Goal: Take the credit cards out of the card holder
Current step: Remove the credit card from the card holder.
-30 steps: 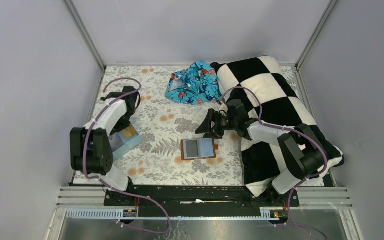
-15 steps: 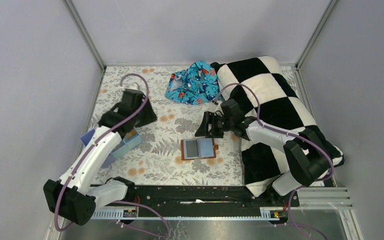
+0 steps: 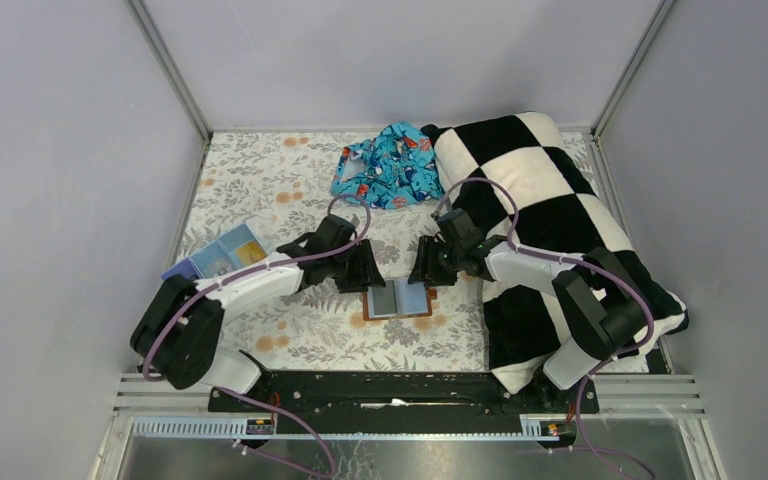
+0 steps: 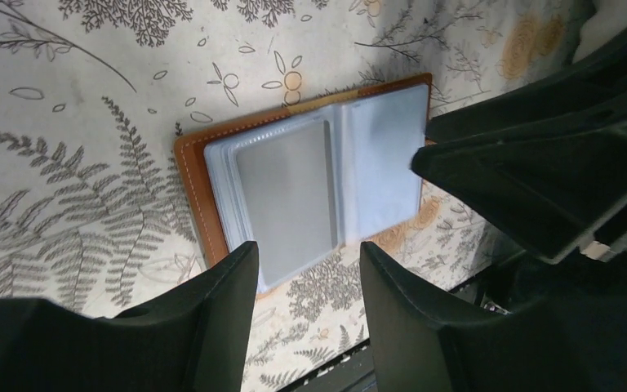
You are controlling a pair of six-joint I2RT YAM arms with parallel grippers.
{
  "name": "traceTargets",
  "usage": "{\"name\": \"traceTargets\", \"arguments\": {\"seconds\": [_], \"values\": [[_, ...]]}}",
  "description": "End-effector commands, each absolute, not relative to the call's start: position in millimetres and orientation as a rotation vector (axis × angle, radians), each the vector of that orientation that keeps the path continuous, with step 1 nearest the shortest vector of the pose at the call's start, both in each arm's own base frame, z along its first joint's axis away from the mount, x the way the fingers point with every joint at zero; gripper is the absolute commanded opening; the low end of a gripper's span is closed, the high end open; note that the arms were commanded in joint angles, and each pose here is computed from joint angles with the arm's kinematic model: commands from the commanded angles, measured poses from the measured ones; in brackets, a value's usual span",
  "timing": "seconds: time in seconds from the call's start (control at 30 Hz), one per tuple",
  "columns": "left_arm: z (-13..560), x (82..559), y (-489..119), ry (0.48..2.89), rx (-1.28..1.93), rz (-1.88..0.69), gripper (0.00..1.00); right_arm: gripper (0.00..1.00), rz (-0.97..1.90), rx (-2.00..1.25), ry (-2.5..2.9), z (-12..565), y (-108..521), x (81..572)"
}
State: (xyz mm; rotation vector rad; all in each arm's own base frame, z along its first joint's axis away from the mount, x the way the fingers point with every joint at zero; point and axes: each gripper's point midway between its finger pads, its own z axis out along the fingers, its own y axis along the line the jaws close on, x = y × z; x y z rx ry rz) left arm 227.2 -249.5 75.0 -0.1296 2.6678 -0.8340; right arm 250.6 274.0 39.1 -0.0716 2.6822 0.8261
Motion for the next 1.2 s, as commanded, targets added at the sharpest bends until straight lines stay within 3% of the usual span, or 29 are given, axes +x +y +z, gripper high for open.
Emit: {"name": "traceTargets", "arguments": {"seconds": [0.0,0.37,0.8,1.17], "values": [[78.6,243.9,-273.6,2.612,-0.113,-0.914,0.53,0.52,0.816,-0.004,2.68,32.2,266.3,254.5],[44.0,241.8,-266.8,2.735,-0.12,-0.698,0.53,0.54,0.802,-0.004,2.708,20.0,262.4,248.4],[81.1,243.5,-297.1,2.61,-0.073,-0.953,0.4,0.54,0.844,0.013,2.701,18.4,266.1,247.1],[93.2,238.2,-314.2,2.588,-0.023,-1.105,0.37,0.54,0.847,0.016,2.696,20.9,265.3,245.9]]}}
